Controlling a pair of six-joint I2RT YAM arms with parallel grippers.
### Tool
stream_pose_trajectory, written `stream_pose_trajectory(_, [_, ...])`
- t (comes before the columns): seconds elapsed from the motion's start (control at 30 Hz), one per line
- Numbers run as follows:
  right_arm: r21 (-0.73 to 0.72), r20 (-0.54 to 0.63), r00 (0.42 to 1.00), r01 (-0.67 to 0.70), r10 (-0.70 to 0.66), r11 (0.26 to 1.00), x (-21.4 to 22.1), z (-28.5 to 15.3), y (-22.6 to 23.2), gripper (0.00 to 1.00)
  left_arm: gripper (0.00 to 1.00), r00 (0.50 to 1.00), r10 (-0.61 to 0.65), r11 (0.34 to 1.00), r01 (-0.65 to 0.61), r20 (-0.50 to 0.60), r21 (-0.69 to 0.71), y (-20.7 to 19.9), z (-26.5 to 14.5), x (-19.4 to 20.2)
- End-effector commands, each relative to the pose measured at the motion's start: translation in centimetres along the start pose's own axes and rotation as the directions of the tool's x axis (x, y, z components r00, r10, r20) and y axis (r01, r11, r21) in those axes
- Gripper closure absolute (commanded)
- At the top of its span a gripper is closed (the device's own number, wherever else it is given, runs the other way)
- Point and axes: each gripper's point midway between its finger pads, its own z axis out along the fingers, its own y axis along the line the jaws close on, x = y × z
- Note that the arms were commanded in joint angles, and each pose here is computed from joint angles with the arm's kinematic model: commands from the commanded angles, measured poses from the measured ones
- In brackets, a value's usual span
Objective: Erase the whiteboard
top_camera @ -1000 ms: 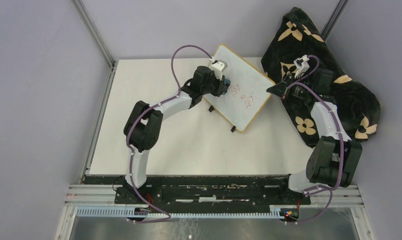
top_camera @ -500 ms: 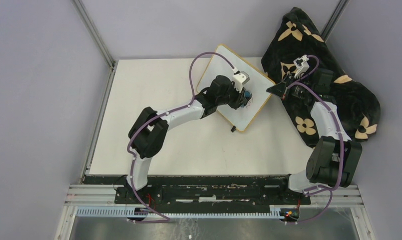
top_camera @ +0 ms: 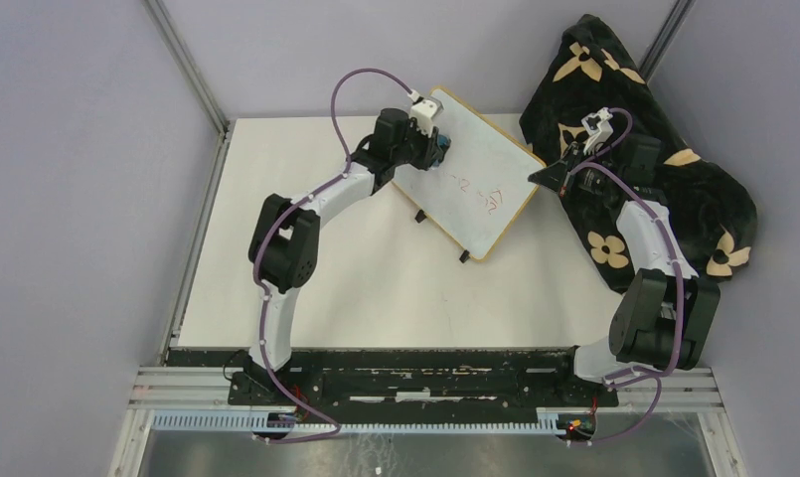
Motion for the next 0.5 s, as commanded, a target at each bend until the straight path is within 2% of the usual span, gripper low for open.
stream_pose_trajectory(0.0, [-0.046, -0.076, 0.997, 0.000, -0.003, 0.999, 2.4, 0.7, 0.6, 0.99, 0.97, 0.998, 0.067, 0.996, -0.066, 0.008, -0.064, 2.3, 0.2, -0.8])
stream_pose_trajectory(0.17, [-0.046, -0.077, 0.997, -0.002, -0.002, 0.999, 2.4, 0.7, 0.6, 0.99, 0.97, 0.998, 0.056, 0.998, -0.056, 0.002, 0.001, -1.0, 0.0, 0.0])
stream_pose_trajectory(0.47, [-0.049, -0.078, 0.997, -0.002, -0.002, 0.999, 2.5, 0.7, 0.7, 0.99, 0.97, 0.997, 0.072, 0.981, -0.064, -0.036, 0.184, -12.3, -1.1, 3.2])
